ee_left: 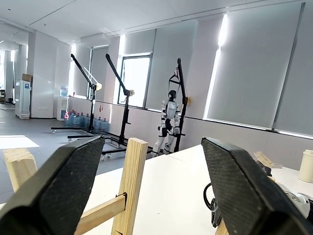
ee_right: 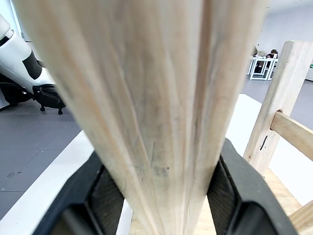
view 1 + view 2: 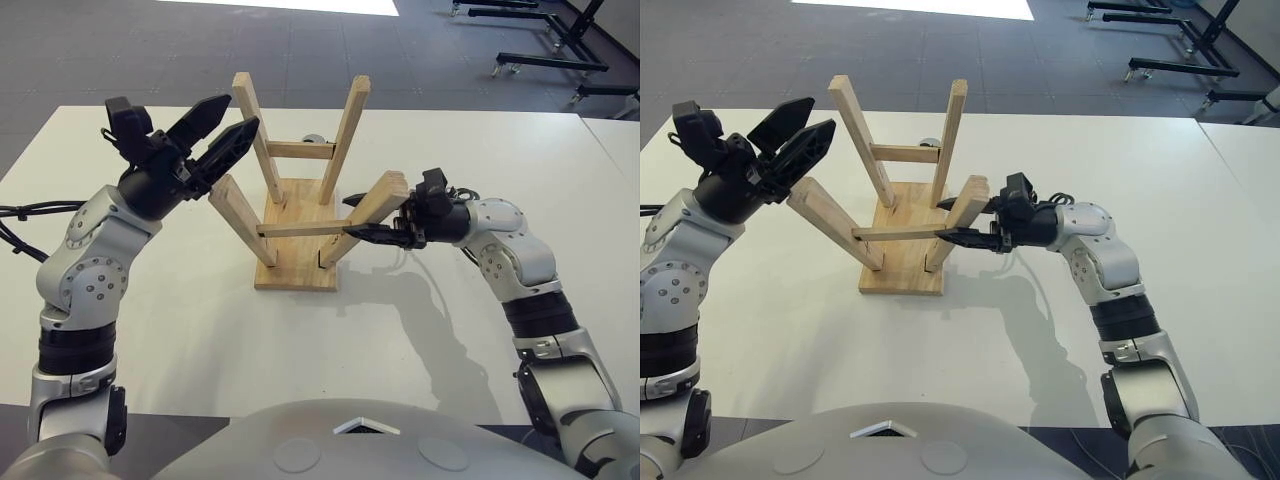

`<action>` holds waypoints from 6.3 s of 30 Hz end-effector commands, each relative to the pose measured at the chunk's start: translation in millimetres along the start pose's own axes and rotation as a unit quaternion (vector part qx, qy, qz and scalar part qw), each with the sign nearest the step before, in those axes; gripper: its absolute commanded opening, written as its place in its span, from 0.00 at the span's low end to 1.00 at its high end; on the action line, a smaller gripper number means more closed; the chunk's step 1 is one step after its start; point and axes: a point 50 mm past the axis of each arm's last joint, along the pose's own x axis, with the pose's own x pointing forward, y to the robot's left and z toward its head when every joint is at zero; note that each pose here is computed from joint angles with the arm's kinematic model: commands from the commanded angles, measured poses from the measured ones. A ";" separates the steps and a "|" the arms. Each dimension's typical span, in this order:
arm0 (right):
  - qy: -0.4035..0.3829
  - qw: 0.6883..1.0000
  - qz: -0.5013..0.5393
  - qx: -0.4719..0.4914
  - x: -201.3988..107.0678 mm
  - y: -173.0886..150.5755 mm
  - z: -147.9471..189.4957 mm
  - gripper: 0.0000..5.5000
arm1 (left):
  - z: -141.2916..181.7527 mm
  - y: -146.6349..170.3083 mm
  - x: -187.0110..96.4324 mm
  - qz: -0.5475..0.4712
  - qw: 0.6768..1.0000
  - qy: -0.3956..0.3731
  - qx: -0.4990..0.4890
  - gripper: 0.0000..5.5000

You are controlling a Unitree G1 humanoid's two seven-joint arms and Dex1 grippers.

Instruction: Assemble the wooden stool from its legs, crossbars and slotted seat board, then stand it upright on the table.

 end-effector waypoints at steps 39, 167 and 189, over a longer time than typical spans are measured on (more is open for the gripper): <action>-0.181 0.983 0.008 -0.005 2.5 5.0 55.1 0.94 | -53.9 -1.4 -5.1 0.012 0.989 0.139 -0.058 0.66; -0.081 0.912 -0.390 -0.100 -27.1 -14.3 95.4 0.94 | 19.9 -2.7 -24.1 0.119 0.993 -0.011 -0.001 0.66; -0.061 0.966 -0.226 0.114 -101.4 -24.2 56.5 0.94 | -12.6 -25.2 -64.6 0.077 0.995 0.060 -0.027 0.66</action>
